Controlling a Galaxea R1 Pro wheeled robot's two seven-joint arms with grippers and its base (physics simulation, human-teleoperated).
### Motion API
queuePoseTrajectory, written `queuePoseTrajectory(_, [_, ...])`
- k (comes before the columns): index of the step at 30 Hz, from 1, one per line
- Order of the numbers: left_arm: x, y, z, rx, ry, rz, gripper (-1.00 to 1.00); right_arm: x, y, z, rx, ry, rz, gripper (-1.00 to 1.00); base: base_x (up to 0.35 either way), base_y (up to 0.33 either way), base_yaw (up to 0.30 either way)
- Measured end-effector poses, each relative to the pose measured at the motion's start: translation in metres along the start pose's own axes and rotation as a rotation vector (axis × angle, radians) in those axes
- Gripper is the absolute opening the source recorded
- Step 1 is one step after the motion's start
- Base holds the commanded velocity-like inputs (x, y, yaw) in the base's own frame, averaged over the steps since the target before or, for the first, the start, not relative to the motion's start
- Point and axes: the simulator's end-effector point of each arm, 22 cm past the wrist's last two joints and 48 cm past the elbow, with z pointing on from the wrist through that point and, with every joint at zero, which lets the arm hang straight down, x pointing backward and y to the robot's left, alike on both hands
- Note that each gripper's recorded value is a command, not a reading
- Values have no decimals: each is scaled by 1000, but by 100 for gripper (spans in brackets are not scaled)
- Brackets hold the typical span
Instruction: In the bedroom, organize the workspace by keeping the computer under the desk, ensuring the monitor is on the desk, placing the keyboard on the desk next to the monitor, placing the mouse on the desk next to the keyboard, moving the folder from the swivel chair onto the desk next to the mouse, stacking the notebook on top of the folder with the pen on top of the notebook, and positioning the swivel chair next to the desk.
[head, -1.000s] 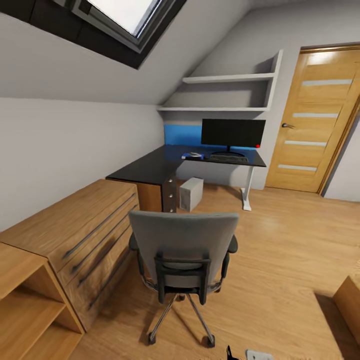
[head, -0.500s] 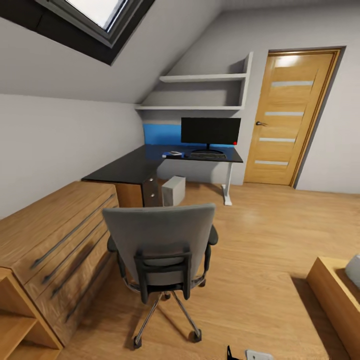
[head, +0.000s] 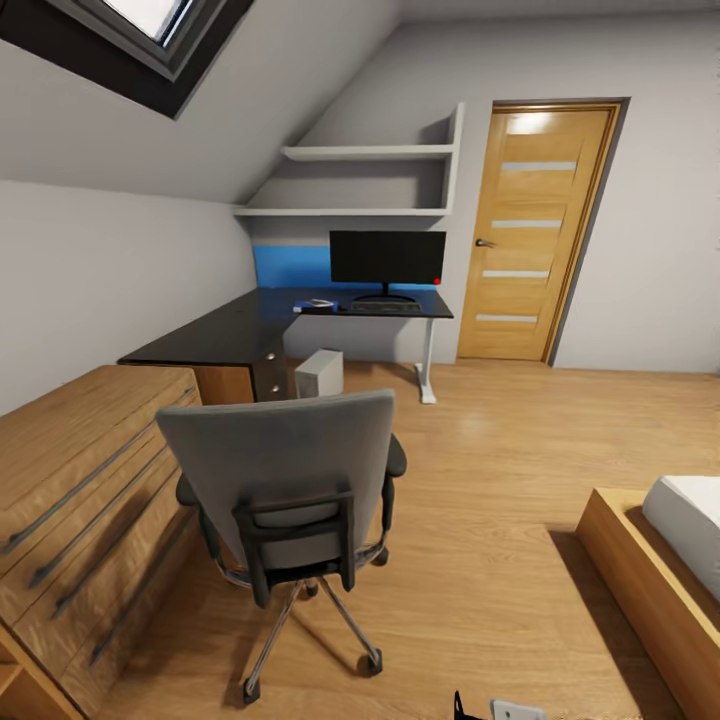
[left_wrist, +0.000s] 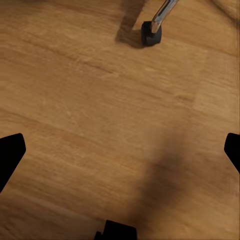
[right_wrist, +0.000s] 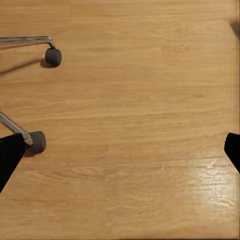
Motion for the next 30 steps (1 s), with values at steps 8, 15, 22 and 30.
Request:
queuePoseTrajectory(8, [7,2,11,-5,-27,-3,100,17,1,7,-1,4,0,100,0,0,-91])
queuePoseTrajectory(15, [9,4,21,-9,-74,-2,100,34,3,13,-4,14,-1,100,0,0,-12])
queuePoseTrajectory(22, [22,5,31,-11,-71,-1,100,53,2,19,-3,25,-2,100,0,0,-1])
queuePoseTrajectory(30, [36,5,43,-9,-69,2,100,71,0,26,0,27,-3,100,0,0,0])
